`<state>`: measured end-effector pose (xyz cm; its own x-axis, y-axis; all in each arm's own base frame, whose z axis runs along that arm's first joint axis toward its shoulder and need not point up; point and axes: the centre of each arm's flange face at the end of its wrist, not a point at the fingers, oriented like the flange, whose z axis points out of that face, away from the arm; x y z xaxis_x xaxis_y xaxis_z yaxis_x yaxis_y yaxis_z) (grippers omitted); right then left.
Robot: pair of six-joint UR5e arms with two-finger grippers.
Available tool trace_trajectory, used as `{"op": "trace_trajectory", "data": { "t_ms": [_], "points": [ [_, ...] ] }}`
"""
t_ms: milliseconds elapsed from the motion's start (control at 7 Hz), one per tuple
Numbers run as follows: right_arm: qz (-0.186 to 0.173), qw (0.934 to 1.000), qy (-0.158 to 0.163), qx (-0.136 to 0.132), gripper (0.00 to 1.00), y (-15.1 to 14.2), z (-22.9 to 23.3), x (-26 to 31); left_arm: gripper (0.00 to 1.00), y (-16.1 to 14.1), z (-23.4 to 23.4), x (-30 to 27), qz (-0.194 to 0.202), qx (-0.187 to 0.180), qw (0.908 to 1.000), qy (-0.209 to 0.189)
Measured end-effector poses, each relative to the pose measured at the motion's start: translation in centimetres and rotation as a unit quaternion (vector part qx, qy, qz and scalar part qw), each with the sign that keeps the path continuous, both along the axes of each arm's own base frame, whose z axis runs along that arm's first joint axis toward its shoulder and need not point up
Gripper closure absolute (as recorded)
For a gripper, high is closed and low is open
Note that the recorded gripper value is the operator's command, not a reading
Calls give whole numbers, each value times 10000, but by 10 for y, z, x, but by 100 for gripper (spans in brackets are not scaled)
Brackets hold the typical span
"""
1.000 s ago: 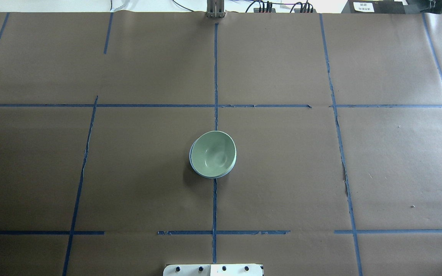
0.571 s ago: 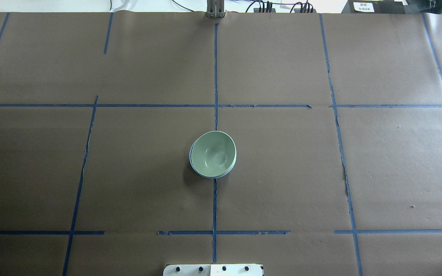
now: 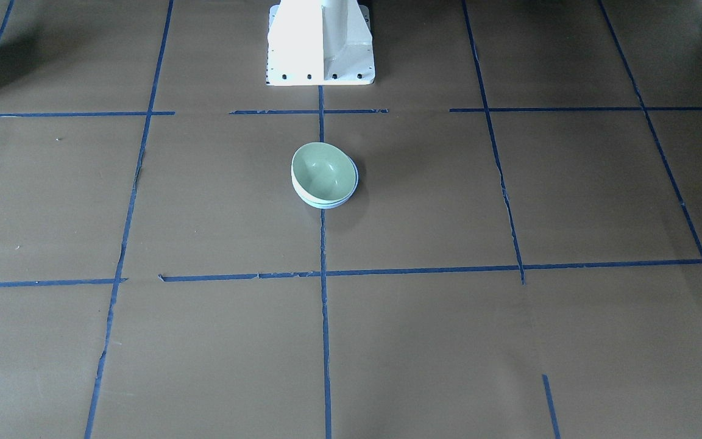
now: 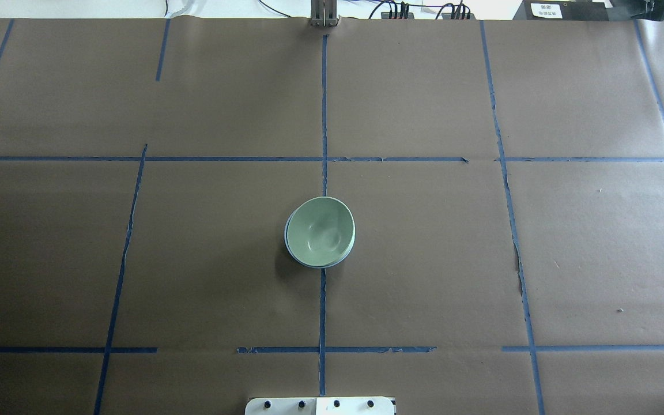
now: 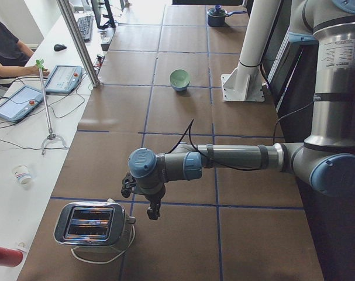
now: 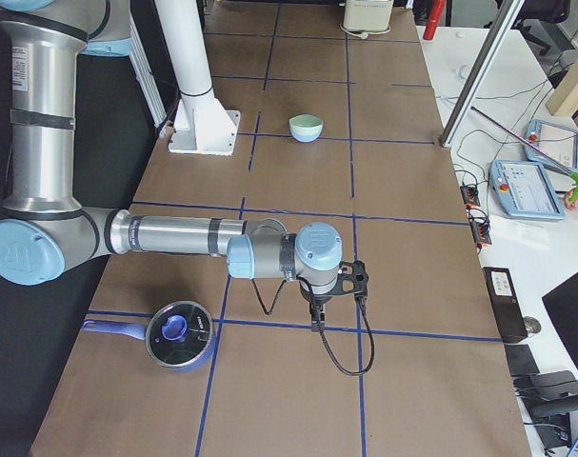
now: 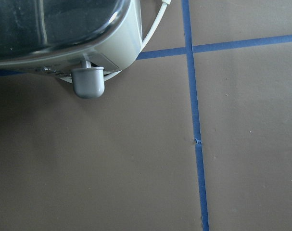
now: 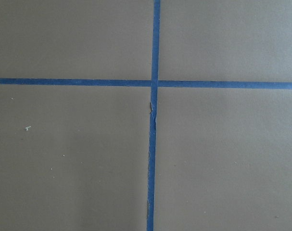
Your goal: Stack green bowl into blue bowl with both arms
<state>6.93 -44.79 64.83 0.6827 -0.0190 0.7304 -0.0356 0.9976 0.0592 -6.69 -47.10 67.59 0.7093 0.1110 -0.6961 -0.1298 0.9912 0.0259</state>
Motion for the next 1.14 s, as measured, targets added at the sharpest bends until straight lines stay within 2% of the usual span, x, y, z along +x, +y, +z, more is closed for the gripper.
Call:
{"op": "trace_trajectory", "data": {
  "t_ms": [1143],
  "points": [
    [13, 10000, 11, 29, 0, -4, -4, 1, 0, 0, 4, 0, -7, -43, 10000, 0]
  ]
}}
